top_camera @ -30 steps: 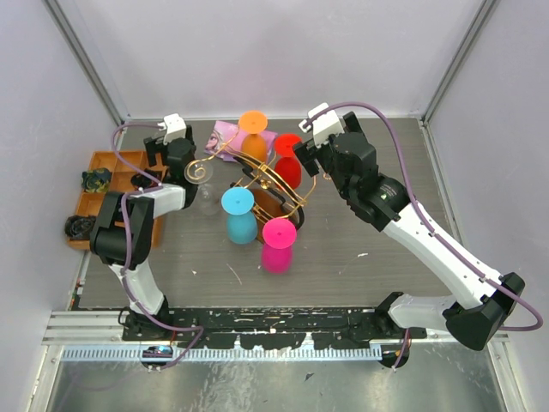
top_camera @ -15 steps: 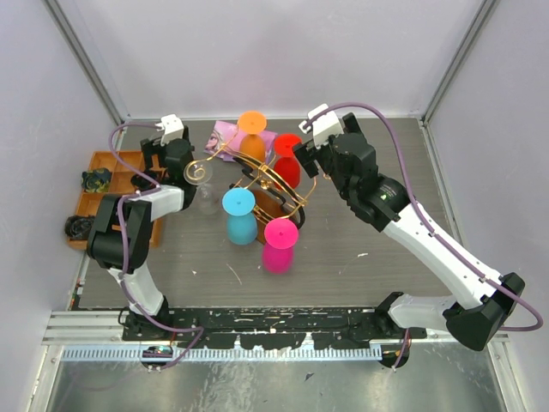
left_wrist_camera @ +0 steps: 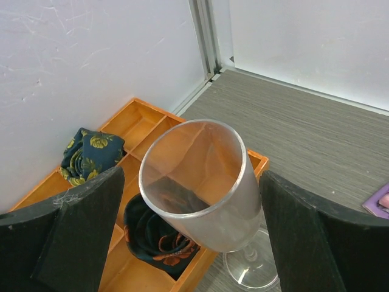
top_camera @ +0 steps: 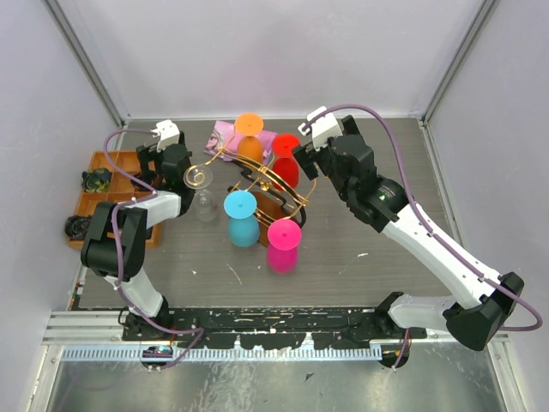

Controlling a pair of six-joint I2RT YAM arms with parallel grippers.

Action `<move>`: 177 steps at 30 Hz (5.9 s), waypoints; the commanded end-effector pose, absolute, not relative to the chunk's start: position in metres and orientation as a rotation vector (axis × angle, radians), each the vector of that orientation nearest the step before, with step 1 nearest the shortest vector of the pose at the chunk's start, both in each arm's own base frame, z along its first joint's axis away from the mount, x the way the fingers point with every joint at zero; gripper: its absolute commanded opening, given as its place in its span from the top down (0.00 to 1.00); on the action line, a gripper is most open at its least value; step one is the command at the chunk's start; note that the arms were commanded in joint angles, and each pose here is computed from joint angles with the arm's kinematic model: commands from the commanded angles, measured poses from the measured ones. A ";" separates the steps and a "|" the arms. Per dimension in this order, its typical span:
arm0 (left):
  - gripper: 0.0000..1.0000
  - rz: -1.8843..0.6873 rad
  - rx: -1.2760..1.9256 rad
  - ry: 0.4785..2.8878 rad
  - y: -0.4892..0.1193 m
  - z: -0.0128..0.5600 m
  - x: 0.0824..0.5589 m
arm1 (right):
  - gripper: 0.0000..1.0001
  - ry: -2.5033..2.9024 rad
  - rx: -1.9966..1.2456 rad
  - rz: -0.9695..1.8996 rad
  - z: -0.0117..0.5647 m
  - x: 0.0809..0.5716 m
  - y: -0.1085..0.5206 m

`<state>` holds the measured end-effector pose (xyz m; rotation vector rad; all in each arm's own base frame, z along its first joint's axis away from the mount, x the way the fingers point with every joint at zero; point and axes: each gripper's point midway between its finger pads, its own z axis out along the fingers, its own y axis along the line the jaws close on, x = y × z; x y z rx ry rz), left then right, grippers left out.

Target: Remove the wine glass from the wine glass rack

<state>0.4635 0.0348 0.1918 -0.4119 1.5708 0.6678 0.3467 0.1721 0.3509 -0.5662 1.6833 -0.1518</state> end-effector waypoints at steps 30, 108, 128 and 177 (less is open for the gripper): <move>0.01 0.544 -0.411 1.479 0.003 0.240 0.548 | 0.00 1.630 -0.529 -0.146 0.366 0.346 0.169; 0.01 0.534 -0.428 1.481 0.004 0.259 0.505 | 0.79 1.951 -0.837 0.265 0.309 0.338 0.236; 0.01 0.445 -0.517 1.593 0.006 0.312 0.452 | 0.30 1.924 -0.804 0.315 0.340 0.326 0.234; 0.01 -0.106 -0.446 2.062 -0.076 0.289 0.252 | 0.99 2.101 0.130 1.197 0.329 0.399 0.175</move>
